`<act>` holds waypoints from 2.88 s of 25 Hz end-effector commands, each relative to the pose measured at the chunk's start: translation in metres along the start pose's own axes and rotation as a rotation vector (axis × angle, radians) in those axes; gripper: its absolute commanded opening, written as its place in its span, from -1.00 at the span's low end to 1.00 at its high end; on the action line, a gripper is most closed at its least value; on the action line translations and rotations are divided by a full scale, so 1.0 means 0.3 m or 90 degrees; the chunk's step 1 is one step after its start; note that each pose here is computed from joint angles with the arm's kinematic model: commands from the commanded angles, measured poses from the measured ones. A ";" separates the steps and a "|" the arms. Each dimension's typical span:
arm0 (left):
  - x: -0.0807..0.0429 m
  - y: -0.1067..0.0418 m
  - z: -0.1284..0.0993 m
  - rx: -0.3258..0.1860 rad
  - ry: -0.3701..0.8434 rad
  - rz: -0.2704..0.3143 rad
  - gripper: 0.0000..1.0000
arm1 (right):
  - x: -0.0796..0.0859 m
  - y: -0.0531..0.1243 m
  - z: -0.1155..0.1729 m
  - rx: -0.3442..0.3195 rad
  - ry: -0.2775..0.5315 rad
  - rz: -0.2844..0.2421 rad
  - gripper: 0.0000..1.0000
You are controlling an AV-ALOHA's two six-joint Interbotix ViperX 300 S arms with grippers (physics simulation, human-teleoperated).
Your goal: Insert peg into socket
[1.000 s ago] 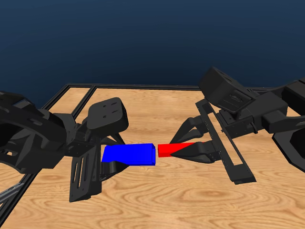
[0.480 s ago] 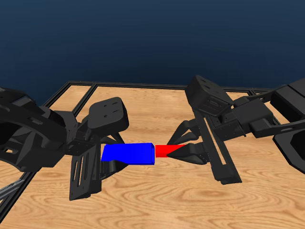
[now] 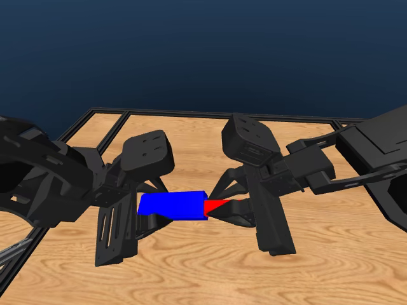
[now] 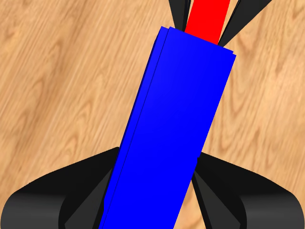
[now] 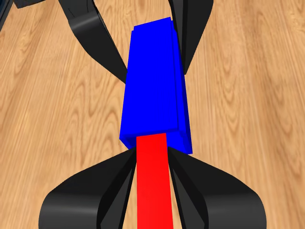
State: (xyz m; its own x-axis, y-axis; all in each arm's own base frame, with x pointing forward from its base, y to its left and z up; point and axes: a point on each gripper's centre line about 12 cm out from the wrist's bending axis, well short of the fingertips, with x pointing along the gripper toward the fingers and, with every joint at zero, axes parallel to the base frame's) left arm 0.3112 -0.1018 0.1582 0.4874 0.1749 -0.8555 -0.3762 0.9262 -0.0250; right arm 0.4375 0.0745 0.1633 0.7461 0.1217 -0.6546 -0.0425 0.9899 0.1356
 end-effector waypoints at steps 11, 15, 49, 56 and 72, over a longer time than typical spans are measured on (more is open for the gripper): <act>0.010 -0.028 0.015 -0.012 0.000 -0.033 -1.00 | 0.028 0.028 0.091 -0.002 -0.039 0.011 1.00; 0.020 -0.034 0.015 -0.013 -0.009 -0.055 -1.00 | -0.010 0.010 0.039 0.030 -0.018 0.005 1.00; 0.026 -0.012 -0.026 -0.018 0.016 -0.021 -1.00 | -0.038 -0.008 -0.185 0.130 0.059 -0.009 -1.00; 0.017 -0.029 -0.016 -0.027 0.010 -0.030 -1.00 | 0.008 0.001 -0.073 0.083 0.012 0.002 -1.00; 0.046 -0.023 -0.046 -0.030 0.026 -0.019 -1.00 | 0.084 -0.006 -0.053 0.090 -0.027 0.012 -1.00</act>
State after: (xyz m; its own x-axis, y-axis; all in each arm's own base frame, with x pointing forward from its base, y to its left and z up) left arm 0.3068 -0.1082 0.1322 0.4431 0.1460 -0.8845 -0.4064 0.9122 -0.0530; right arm 0.4447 0.0769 0.1227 0.7337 0.1267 -0.6675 0.0419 0.9721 0.2306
